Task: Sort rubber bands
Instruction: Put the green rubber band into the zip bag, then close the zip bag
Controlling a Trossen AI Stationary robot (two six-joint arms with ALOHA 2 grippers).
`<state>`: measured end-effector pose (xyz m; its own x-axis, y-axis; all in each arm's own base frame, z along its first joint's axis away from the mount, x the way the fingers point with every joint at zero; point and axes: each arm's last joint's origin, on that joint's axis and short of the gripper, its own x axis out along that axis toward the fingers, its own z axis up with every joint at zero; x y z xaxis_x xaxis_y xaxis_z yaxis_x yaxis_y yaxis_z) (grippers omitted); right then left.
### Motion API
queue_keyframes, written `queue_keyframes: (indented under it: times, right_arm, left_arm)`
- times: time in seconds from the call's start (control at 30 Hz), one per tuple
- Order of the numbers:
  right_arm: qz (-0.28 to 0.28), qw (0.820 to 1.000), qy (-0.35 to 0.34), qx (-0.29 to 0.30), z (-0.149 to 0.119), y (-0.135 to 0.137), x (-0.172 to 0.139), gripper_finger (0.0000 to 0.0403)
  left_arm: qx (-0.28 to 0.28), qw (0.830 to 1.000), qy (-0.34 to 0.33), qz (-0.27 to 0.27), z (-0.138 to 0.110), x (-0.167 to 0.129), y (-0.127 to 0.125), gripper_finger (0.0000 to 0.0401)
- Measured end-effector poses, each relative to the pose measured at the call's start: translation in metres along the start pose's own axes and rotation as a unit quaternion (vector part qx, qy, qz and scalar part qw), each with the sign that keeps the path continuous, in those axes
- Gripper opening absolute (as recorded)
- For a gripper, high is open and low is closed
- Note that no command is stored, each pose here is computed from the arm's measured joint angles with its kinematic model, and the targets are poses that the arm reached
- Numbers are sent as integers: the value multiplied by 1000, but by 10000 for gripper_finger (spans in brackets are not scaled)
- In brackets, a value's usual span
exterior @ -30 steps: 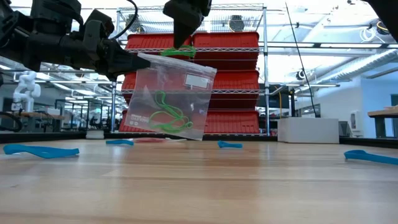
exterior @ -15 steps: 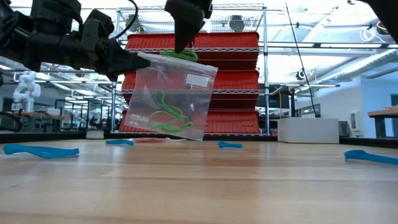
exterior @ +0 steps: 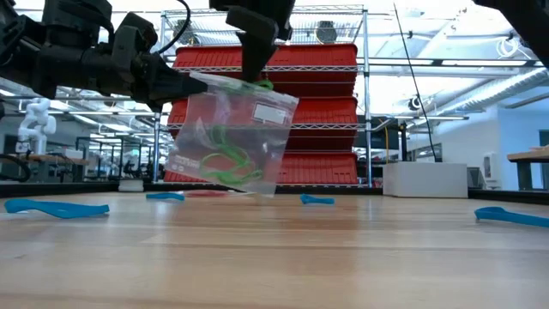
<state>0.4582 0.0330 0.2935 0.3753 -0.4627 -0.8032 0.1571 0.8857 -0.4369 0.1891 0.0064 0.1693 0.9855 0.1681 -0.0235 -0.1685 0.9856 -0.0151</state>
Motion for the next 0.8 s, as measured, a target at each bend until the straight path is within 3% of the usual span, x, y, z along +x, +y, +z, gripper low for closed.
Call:
queue_keyframes:
  times: [0.27,0.5,0.67,0.8]
  right_arm:
    - [44,999,-13,5,3,1,1,14]
    - [44,998,-35,-11,6,3,-8,103]
    - [46,997,-57,-6,7,-2,-29,166]
    - [49,996,-73,1,4,-10,-53,192]
  left_arm:
    - [0,1000,0,0,0,0,0,0]
    - [0,1000,-1,0,0,0,0,0]
    - [0,1000,-1,0,0,0,0,0]
    - [0,1000,-2,0,1,0,0,0]
